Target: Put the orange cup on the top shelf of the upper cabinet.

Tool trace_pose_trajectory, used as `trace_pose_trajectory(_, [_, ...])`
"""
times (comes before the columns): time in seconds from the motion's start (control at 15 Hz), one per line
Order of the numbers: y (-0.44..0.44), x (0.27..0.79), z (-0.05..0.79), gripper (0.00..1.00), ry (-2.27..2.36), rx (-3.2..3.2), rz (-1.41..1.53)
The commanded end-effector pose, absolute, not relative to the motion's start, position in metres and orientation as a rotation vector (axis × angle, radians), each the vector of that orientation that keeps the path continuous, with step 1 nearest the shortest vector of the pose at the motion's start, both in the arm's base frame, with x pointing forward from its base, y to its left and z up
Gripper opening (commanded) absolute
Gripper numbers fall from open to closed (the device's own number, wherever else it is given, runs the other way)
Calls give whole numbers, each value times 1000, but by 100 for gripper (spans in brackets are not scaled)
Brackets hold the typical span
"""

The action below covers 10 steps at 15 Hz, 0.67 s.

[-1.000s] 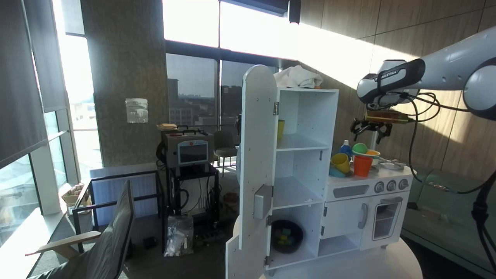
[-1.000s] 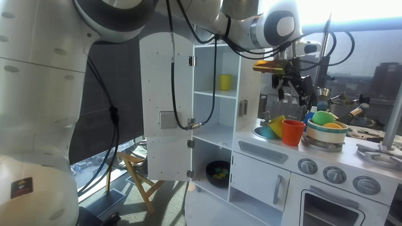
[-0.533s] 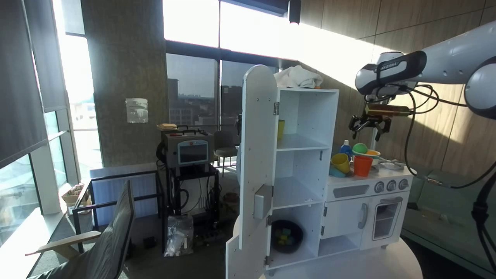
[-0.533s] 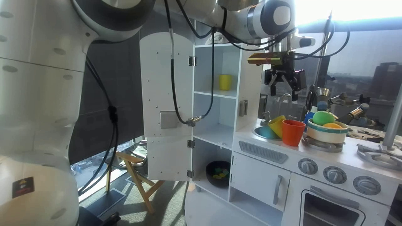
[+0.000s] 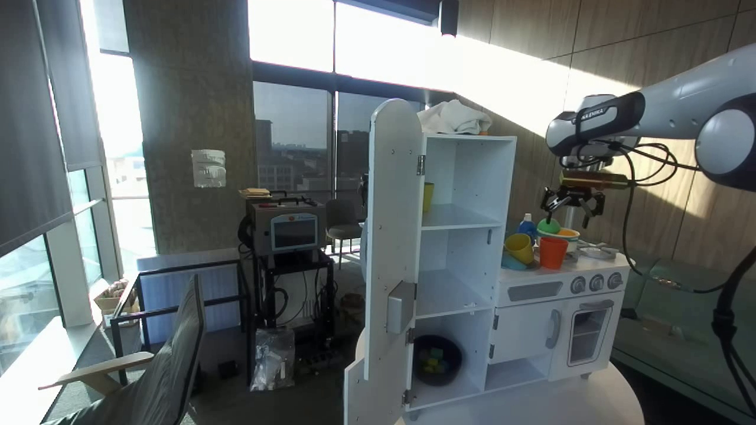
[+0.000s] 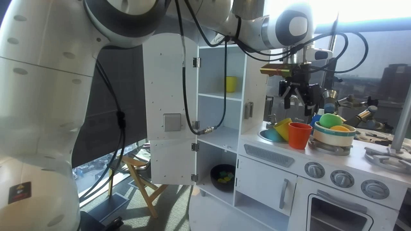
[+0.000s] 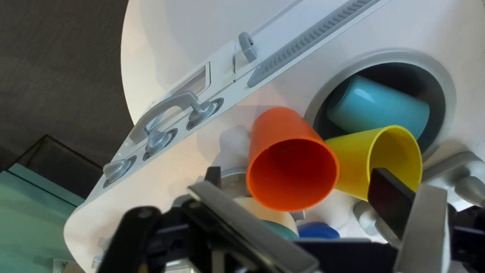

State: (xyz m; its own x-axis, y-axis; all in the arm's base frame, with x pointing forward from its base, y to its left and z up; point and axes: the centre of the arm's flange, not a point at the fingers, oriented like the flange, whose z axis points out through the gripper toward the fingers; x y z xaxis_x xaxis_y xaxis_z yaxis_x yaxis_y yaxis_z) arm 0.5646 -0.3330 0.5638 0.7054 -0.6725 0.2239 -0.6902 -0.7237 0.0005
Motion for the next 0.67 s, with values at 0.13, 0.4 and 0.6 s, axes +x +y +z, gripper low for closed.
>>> trace_pose_trajectory(0.13, [-351, 577, 544, 100, -1283, 2777, 278])
trace_pose_trajectory(0.4, [-356, 588, 523, 100, -1379, 2769, 258])
trace_pose_trajectory(0.6, [-363, 591, 513, 100, -1459, 2748, 247])
